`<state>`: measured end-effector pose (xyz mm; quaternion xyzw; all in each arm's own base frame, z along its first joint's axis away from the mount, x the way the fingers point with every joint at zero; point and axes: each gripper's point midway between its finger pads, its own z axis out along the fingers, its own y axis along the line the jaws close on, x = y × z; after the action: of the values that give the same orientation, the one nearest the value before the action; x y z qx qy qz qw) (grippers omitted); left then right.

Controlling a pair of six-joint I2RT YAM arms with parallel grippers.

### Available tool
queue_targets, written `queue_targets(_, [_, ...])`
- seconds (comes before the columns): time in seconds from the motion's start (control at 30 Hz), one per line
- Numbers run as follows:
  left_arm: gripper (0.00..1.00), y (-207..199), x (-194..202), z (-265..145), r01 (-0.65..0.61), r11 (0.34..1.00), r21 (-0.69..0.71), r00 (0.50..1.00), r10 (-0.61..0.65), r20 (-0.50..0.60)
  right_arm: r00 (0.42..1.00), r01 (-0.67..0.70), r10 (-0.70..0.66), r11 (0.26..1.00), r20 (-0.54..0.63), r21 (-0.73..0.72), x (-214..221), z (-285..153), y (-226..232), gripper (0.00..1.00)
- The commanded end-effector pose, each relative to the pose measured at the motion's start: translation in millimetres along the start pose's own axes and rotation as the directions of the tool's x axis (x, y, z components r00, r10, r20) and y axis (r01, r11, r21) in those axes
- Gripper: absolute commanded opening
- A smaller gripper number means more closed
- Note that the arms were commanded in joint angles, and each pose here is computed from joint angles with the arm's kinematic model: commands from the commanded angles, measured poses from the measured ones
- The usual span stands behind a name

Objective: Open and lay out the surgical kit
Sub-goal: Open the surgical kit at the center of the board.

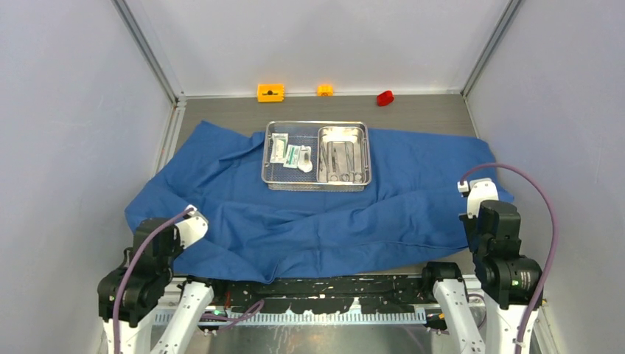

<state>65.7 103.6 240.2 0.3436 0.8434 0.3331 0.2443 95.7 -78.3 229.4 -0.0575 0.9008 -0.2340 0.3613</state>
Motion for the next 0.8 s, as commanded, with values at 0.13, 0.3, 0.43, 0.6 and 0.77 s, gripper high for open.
queue_targets(0.13, [0.19,9,27,-29,-0.105,0.994,-0.016,0.994,0.104,-0.043,0.995,-0.025,0.029,0.999,0.099,-0.045,-27,-37,-10,0.21])
queue_targets(0.3, [0.61,26,18,-37,-0.123,0.991,-0.050,0.992,0.123,-0.006,0.988,-0.035,0.053,0.991,0.143,-0.131,-46,-52,-3,0.55])
queue_targets(0.43, [0.80,41,-17,-45,-0.043,0.998,-0.035,0.991,0.047,0.128,0.982,-0.040,0.072,0.983,0.176,-0.179,-62,-54,1,0.70])
queue_targets(0.6, [0.95,54,-100,-26,0.108,0.990,0.088,0.945,-0.130,0.300,0.971,-0.056,0.112,0.964,0.209,-0.260,-102,-28,14,0.74])
queue_targets(0.77, [0.99,66,-190,42,0.249,0.954,0.166,0.892,-0.293,0.343,0.967,-0.076,0.155,0.933,0.203,-0.353,-159,41,34,0.74])
